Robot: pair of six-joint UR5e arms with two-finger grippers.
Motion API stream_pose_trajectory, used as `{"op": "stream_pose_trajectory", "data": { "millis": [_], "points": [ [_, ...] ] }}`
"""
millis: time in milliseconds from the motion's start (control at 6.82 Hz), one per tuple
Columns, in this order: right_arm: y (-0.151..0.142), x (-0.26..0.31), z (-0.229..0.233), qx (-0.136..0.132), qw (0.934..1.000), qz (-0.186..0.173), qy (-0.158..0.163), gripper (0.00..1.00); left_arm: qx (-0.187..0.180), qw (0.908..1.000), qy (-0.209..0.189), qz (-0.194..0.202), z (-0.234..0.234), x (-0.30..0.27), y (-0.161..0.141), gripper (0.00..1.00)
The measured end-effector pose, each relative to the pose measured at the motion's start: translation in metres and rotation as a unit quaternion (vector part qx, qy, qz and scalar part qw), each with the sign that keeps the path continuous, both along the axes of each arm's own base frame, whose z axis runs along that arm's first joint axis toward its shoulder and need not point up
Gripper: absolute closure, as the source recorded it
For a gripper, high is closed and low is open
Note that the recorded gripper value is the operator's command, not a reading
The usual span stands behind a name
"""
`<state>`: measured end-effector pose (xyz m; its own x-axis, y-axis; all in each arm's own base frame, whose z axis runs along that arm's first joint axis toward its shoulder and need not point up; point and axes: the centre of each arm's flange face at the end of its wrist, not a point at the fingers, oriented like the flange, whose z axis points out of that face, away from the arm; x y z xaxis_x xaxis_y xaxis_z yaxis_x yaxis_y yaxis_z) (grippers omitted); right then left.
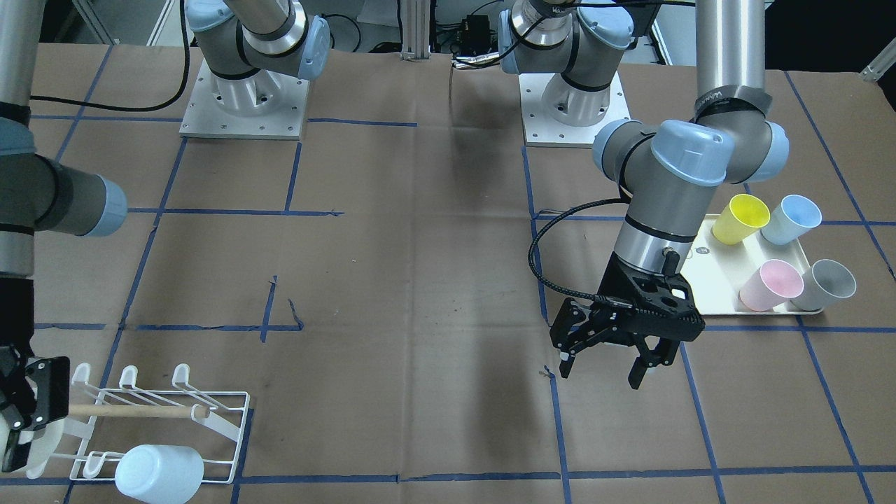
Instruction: Transfer IKEA cup to right arm and place on rack
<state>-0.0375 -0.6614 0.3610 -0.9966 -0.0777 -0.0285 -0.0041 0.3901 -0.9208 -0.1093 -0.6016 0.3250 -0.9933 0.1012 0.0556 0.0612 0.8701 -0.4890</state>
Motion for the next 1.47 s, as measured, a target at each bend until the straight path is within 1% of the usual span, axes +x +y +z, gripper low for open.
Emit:
{"op": "stream_pose_trajectory", "data": {
  "millis": [147, 293, 440, 587, 734, 880, 1174, 1467],
  "points": [
    [-0.008, -0.016, -0.011, -0.008, 1.0000, 0.002, -0.001, 0.95, 0.065, 0.9975, -0.016, 0.022, 0.011, 0.000, 0.005, 0.01],
    [-0.013, -0.027, -0.023, -0.018, 0.9998, 0.009, 0.000, 0.95, 0.129, 0.9907, -0.023, 0.035, 0.035, 0.000, 0.008, 0.01],
    [-0.015, -0.031, -0.035, -0.026, 0.9996, 0.013, 0.001, 0.95, 0.185, 0.9815, -0.024, 0.041, 0.066, -0.001, 0.015, 0.01],
    [-0.015, -0.033, -0.048, -0.032, 0.9994, 0.014, 0.003, 0.95, 0.230, 0.9719, -0.023, 0.045, 0.100, -0.001, 0.025, 0.01],
    [-0.015, -0.033, -0.061, -0.038, 0.9991, 0.015, 0.005, 0.95, 0.252, 0.9665, -0.020, 0.046, 0.127, -0.001, 0.039, 0.01],
    [-0.015, -0.033, -0.071, -0.044, 0.9989, 0.015, 0.007, 0.95, 0.257, 0.9652, -0.018, 0.046, 0.145, -0.002, 0.052, 0.01],
    [-0.013, -0.033, -0.088, -0.041, 0.9990, 0.015, 0.007, 0.94, 0.259, 0.9646, -0.018, 0.046, 0.157, -0.005, 0.069, 0.01],
    [-0.009, -0.033, -0.099, -0.035, 0.9993, 0.014, 0.004, 0.93, 0.264, 0.9632, -0.022, 0.047, 0.153, -0.005, 0.081, 0.01]
  ]
}}
